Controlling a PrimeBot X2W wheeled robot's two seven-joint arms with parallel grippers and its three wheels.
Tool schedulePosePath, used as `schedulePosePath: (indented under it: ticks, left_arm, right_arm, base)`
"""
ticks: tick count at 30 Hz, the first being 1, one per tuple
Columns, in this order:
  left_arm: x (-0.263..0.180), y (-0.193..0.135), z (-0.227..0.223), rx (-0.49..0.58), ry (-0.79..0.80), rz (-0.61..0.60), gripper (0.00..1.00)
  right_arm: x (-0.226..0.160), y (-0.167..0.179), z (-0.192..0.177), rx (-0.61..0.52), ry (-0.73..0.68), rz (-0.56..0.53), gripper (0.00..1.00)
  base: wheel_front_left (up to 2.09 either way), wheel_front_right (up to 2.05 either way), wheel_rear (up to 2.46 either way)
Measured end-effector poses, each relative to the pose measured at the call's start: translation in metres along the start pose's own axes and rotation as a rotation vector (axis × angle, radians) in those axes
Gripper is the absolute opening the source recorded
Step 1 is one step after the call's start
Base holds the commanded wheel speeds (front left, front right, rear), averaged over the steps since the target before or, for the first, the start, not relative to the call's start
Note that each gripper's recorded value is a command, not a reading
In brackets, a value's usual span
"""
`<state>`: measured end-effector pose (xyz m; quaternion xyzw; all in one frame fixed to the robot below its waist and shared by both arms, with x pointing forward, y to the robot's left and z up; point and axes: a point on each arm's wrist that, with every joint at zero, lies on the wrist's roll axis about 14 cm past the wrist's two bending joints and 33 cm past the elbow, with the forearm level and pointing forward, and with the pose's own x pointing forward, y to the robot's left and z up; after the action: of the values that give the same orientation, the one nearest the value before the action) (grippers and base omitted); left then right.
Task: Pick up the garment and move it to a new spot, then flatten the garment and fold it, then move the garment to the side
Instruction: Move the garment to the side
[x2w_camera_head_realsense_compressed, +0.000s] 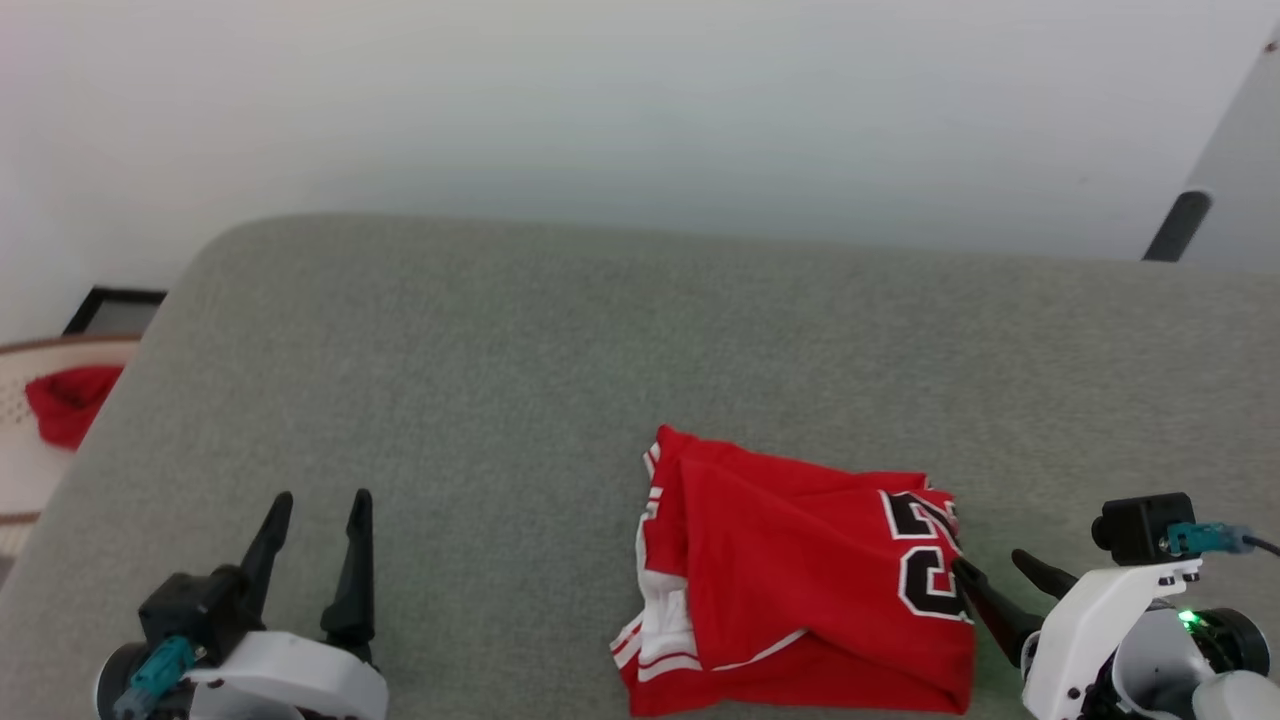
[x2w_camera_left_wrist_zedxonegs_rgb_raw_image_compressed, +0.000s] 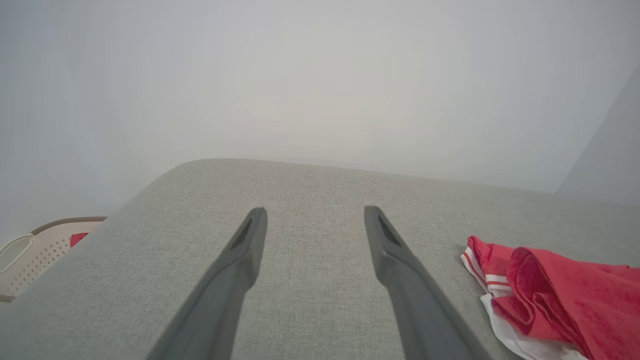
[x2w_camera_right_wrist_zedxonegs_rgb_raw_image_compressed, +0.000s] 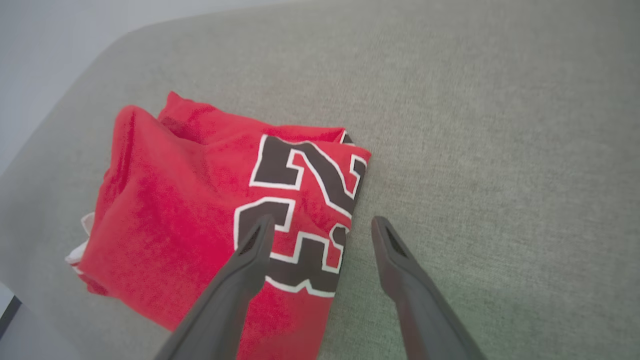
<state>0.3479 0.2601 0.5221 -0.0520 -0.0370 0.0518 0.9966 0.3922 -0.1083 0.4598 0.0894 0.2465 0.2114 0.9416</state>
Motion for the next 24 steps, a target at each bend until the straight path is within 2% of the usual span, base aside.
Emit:
schedulePosePath:
  ticks: [6,14,15,16,24]
  left_arm:
    - [0.005,0.004,-0.009,-0.001,0.023,0.024,1.00]
    - [0.010,0.011,-0.022,-0.001,0.055,0.054,1.00]
    - [0.011,0.012,-0.024,-0.001,0.062,0.058,1.00]
    - [0.011,0.013,-0.025,-0.002,0.066,0.060,1.00]
    - [0.015,0.013,-0.031,-0.006,0.077,0.063,1.00]
  right_arm:
    - [0.021,-0.006,-0.027,0.029,0.168,-0.004,1.00]
    - [0.042,0.002,-0.057,0.070,0.379,0.042,1.00]
    - [0.043,0.001,-0.059,0.066,0.398,0.040,0.71]
    - [0.044,0.001,-0.060,0.069,0.410,0.042,0.00]
    - [0.053,-0.006,-0.055,0.093,0.424,0.023,0.00]
  base:
    - [0.00,0.00,0.00]
    - [0.00,0.00,0.00]
    - [0.00,0.00,0.00]
    - [0.00,0.00,0.00]
    - [0.00,0.00,0.00]
